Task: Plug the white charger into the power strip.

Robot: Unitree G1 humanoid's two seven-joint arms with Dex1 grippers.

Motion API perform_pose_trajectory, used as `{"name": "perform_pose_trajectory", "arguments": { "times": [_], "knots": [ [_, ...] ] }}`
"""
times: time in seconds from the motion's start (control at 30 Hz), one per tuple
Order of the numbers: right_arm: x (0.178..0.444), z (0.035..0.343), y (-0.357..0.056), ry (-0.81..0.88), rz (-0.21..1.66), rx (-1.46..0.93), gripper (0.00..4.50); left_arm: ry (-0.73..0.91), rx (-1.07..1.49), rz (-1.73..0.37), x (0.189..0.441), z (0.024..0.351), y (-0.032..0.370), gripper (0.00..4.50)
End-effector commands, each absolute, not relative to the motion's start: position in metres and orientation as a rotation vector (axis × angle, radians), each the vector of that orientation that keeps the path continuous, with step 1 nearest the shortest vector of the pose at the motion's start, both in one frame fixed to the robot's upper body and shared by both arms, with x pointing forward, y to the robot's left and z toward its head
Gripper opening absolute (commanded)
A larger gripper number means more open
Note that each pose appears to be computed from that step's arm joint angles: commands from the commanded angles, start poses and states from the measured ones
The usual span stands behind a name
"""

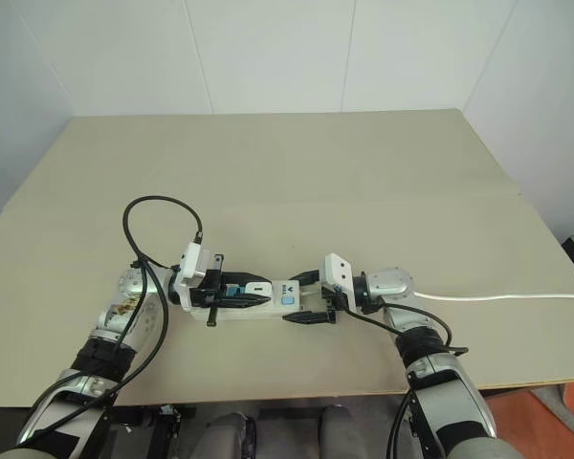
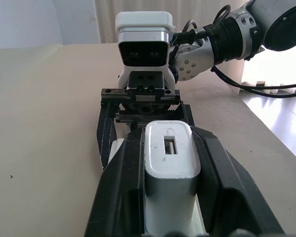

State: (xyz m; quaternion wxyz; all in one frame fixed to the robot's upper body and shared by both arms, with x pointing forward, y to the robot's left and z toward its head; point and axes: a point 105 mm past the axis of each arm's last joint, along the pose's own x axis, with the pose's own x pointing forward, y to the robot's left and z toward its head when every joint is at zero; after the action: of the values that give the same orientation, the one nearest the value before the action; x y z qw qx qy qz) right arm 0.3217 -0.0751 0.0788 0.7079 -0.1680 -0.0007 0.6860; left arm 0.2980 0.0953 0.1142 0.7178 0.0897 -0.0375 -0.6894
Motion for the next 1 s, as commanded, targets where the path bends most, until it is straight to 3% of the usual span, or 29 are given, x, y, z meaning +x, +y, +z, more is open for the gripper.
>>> {"name": "perform_pose_trajectory", "arguments": {
  "times": [0.03, 0.13, 0.47, 0.7, 0.8, 1.0],
  "knots": [
    [0.326, 0.078, -0.091, 0.03, 1.488, -0.399, 3.4, 0.144, 0.208, -1.443, 0.299, 0.076, 0.123, 1.02],
    [0.326, 0.078, -0.09, 0.029, 1.487, -0.399, 3.4, 0.167, 0.207, -1.437, 0.298, 0.074, 0.122, 1.02],
    [0.327, 0.079, -0.087, 0.018, 1.483, -0.396, 3.4, 0.161, 0.192, -1.419, 0.296, 0.078, 0.117, 4.37],
    [0.326, 0.079, -0.086, 0.032, 1.503, -0.374, 3.4, 0.096, 0.183, -1.454, 0.289, 0.101, 0.117, 4.47],
    [0.328, 0.079, -0.087, 0.036, 1.496, -0.376, 4.4, 0.094, 0.223, -1.455, 0.289, 0.121, 0.126, 4.5],
    [0.329, 0.091, -0.099, 0.036, 1.488, -0.39, 4.45, 0.123, 0.315, -1.449, 0.284, 0.149, 0.152, 4.5]
  ]
}}
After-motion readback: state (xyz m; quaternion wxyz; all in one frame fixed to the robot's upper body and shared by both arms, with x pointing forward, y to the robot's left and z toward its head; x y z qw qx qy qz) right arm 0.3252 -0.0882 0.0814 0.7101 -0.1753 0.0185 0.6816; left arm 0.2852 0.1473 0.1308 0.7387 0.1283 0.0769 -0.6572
